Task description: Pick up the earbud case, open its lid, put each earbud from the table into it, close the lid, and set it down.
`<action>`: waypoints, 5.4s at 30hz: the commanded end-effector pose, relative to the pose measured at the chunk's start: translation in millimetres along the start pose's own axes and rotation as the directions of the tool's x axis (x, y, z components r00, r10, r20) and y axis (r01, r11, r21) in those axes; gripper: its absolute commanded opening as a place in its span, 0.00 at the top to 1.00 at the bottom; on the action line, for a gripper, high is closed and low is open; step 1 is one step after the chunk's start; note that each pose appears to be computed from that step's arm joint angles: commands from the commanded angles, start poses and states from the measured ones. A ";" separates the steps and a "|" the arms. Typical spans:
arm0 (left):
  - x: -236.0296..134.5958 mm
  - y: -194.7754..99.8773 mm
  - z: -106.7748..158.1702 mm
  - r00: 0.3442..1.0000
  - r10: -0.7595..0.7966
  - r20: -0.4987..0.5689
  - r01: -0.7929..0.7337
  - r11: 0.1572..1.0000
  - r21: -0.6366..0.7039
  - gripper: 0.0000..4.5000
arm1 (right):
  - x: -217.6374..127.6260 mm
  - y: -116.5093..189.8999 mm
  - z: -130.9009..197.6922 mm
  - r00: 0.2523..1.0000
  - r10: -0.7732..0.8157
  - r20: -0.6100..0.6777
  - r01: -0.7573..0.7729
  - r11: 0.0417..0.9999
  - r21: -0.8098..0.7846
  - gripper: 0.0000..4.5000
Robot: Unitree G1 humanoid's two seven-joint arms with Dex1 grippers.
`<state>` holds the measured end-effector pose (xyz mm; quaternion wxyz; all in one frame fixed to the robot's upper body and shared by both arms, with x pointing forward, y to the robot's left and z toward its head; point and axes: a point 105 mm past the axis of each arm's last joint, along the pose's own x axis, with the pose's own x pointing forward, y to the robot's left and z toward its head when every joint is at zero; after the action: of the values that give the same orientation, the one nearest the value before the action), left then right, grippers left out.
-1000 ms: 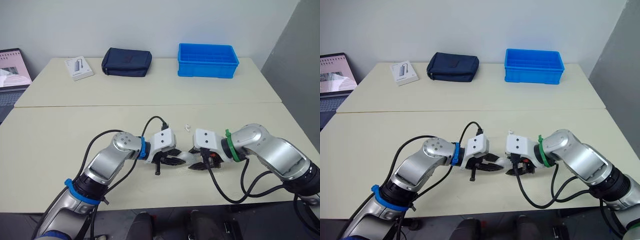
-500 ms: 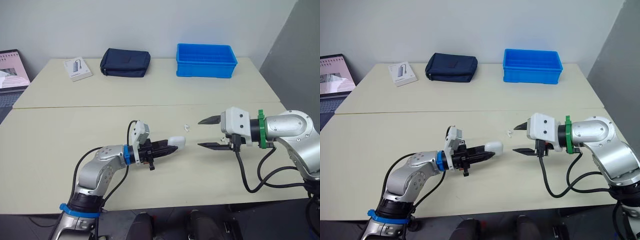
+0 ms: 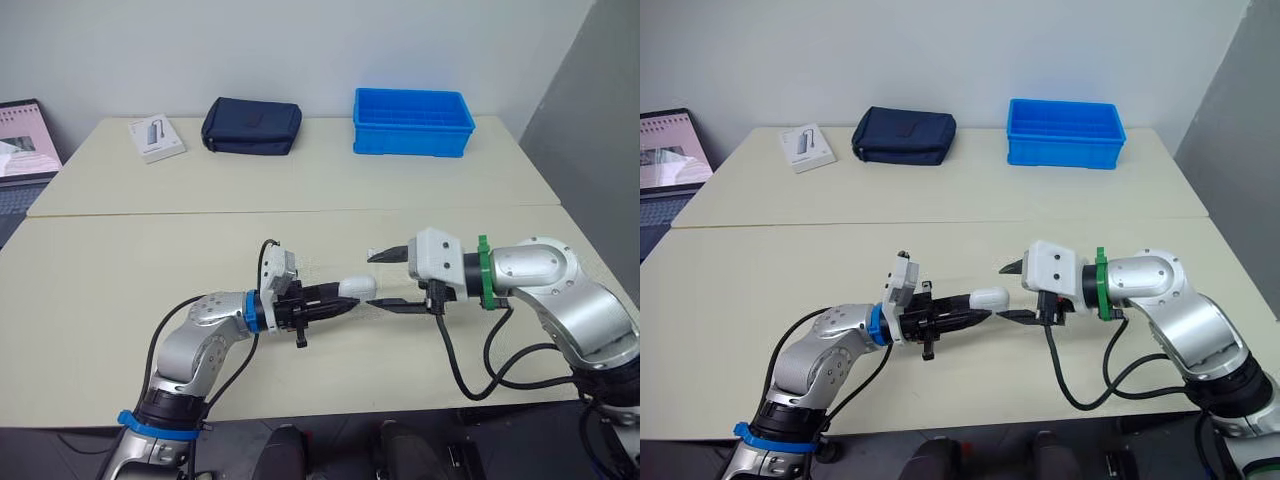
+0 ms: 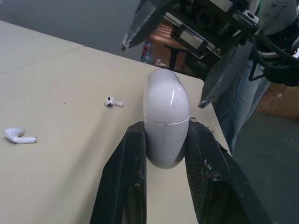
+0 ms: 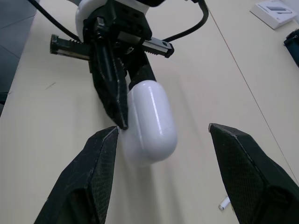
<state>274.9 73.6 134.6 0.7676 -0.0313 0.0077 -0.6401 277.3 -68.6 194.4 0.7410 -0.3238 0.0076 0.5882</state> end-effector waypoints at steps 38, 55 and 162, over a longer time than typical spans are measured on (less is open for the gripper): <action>-9.2 -7.7 5.5 1.000 0.004 -0.025 -0.002 0.995 0.098 0.83 | 1.3 -0.1 1.9 1.000 0.007 0.008 -0.008 0.997 0.081 0.29; -9.3 -6.7 2.3 0.999 0.016 -0.029 -0.012 0.992 0.125 0.83 | -3.4 -11.3 10.5 0.999 -0.008 0.032 0.005 0.995 0.103 0.29; -59.6 19.2 3.2 0.804 0.574 0.154 -0.594 0.787 0.169 0.83 | -70.7 66.5 -104.7 0.969 0.106 -0.225 -0.064 0.981 0.186 0.90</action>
<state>288.0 139.4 122.2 0.9315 0.0167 -0.0638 -0.3577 237.3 -171.7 96.8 0.7476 -0.3052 0.1877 0.5592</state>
